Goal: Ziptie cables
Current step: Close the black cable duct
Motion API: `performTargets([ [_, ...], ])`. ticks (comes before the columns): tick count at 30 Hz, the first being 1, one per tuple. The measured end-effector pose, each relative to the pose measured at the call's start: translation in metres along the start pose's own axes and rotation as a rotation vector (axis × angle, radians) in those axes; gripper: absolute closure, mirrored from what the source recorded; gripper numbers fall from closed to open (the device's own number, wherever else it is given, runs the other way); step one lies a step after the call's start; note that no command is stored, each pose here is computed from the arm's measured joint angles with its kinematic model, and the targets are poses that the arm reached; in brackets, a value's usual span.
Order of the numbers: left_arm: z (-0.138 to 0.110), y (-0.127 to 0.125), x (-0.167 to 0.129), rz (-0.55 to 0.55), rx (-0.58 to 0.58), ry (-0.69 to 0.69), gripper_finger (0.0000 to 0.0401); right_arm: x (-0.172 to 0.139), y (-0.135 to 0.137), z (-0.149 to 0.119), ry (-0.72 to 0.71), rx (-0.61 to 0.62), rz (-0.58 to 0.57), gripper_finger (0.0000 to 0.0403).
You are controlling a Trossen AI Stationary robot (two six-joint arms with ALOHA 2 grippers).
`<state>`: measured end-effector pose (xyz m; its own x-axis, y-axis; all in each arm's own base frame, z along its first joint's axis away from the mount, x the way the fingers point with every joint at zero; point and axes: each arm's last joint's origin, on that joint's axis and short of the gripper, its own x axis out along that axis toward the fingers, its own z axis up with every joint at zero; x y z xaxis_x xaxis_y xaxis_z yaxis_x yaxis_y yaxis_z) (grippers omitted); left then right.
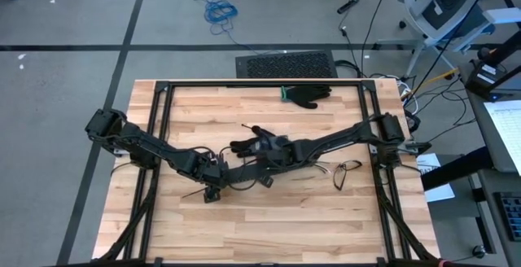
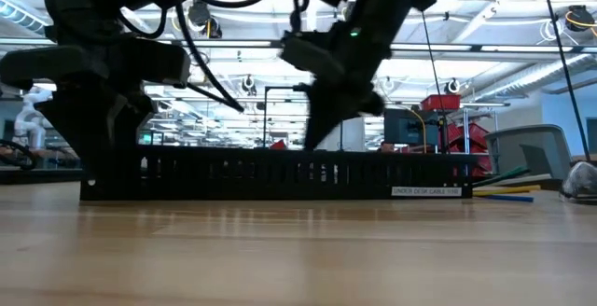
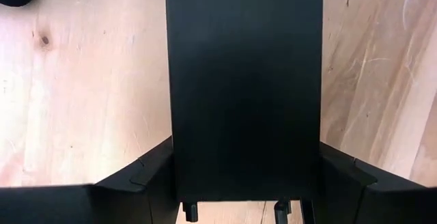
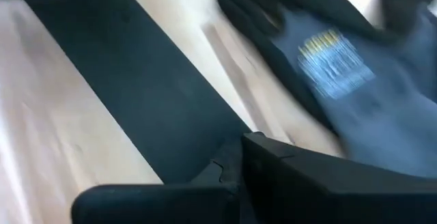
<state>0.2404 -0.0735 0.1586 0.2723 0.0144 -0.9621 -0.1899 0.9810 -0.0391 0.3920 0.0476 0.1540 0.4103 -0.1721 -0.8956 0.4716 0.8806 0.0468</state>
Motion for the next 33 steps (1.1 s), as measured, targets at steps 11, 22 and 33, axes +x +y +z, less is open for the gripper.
performTargets([
  [11,0.0,0.0,0.0,-0.003,0.0,0.001,0.0157,0.008,0.009,0.008,-0.081,0.084,0.127,0.0403],
  [22,0.001,0.0,0.0,-0.013,0.04,-0.004,0.0157,-0.048,-0.003,0.022,-0.155,0.072,0.162,0.0403],
  [33,0.003,0.005,-0.002,-0.048,0.124,0.046,0.0157,-0.06,-0.009,0.02,-0.145,0.075,0.115,0.0403],
])
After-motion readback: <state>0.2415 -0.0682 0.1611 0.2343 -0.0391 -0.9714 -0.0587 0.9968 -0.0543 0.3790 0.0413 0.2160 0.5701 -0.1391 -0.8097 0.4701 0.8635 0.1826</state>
